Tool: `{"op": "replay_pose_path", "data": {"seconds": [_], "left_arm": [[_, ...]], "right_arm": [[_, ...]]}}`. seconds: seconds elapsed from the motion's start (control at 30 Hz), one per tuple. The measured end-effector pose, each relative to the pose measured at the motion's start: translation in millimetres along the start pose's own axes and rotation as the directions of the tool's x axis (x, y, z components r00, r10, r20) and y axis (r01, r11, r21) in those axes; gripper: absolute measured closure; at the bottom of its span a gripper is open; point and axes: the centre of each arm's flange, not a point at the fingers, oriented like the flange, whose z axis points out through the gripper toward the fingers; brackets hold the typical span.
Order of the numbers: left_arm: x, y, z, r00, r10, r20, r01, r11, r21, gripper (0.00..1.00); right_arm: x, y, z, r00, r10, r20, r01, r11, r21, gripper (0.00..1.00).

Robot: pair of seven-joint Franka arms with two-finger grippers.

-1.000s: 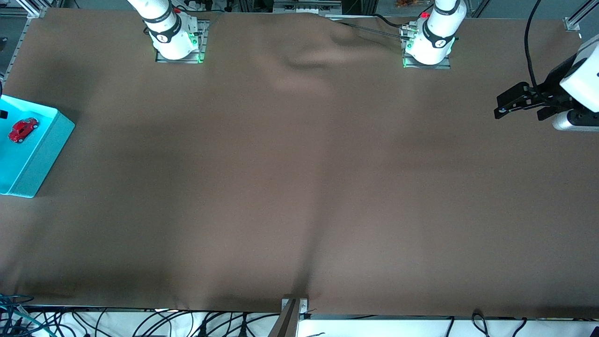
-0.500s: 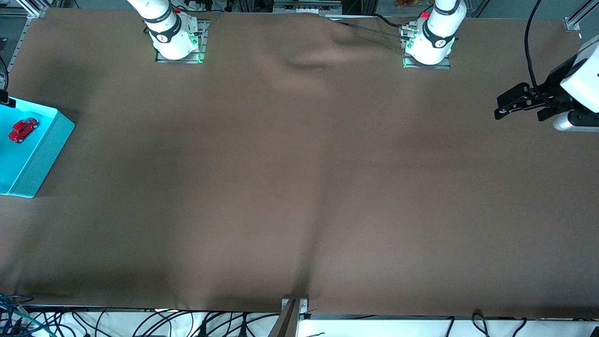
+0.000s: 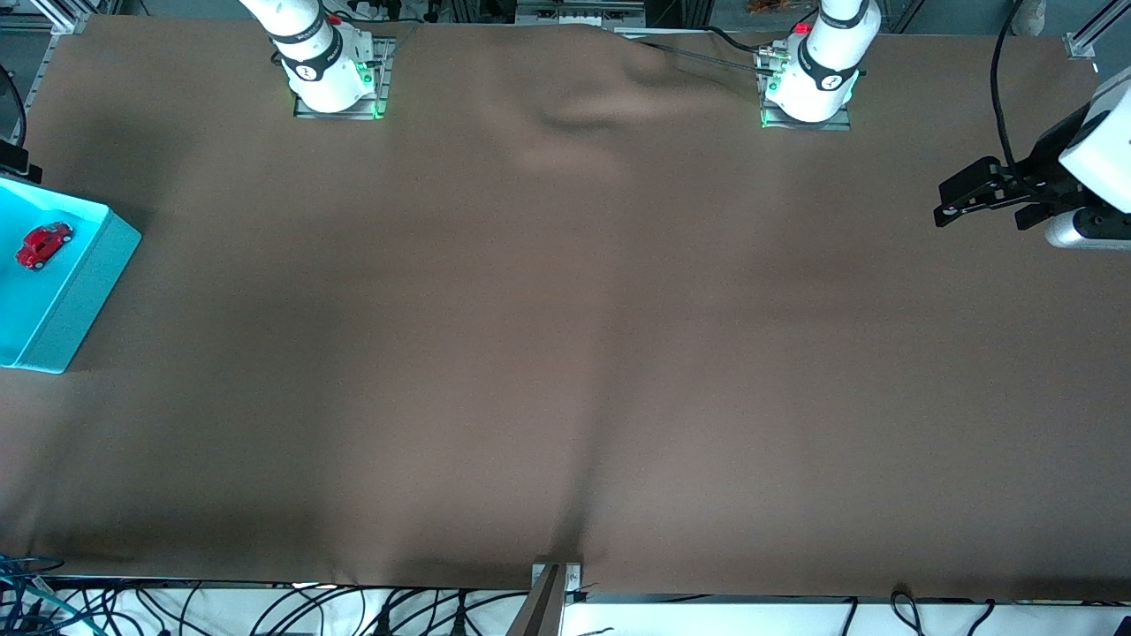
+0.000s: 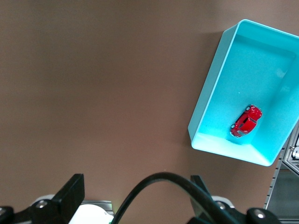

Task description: Wind red beetle toy and store in blue box

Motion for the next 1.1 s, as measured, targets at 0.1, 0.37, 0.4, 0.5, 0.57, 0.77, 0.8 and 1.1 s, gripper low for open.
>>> {"op": "replay_pose_path", "data": {"seconds": [0.1, 0.37, 0.4, 0.5, 0.57, 0.77, 0.8, 1.1], "left_arm": [[1, 0, -1, 1.000, 0.000, -0.011, 0.000, 1.000, -0.010, 0.00], [3, 0, -2, 1.000, -0.002, -0.024, 0.001, 1.000, -0.024, 0.00], [3, 0, -2, 1.000, -0.002, -0.024, 0.001, 1.000, -0.024, 0.00], [3, 0, -2, 1.000, -0.002, -0.024, 0.001, 1.000, -0.024, 0.00], [3, 0, -2, 1.000, -0.001, -0.024, 0.001, 1.000, -0.024, 0.00], [3, 0, -2, 1.000, -0.001, -0.024, 0.001, 1.000, -0.025, 0.00], [3, 0, -2, 1.000, -0.001, -0.024, 0.001, 1.000, -0.025, 0.00], [4, 0, 0, 1.000, -0.002, -0.020, 0.001, 1.000, -0.025, 0.00]], "right_arm": [[-3, -11, -6, 1.000, 0.005, 0.000, -0.005, 1.000, -0.003, 0.00], [-16, -49, -25, 1.000, 0.012, 0.009, -0.012, 1.000, -0.012, 0.00], [-17, -54, -26, 1.000, 0.006, 0.015, -0.006, 1.000, -0.013, 0.00], [-18, -67, -27, 1.000, -0.010, 0.030, 0.010, 1.000, -0.015, 0.00], [-17, -74, -27, 0.999, -0.019, 0.036, 0.020, 1.000, -0.017, 0.00], [-13, -102, -29, 0.999, -0.006, 0.034, 0.007, 0.999, -0.033, 0.00], [-13, -109, -29, 0.999, -0.005, 0.033, 0.006, 0.999, -0.036, 0.00], [-10, -141, -31, 1.000, -0.007, 0.027, 0.008, 0.999, -0.052, 0.00]]}}
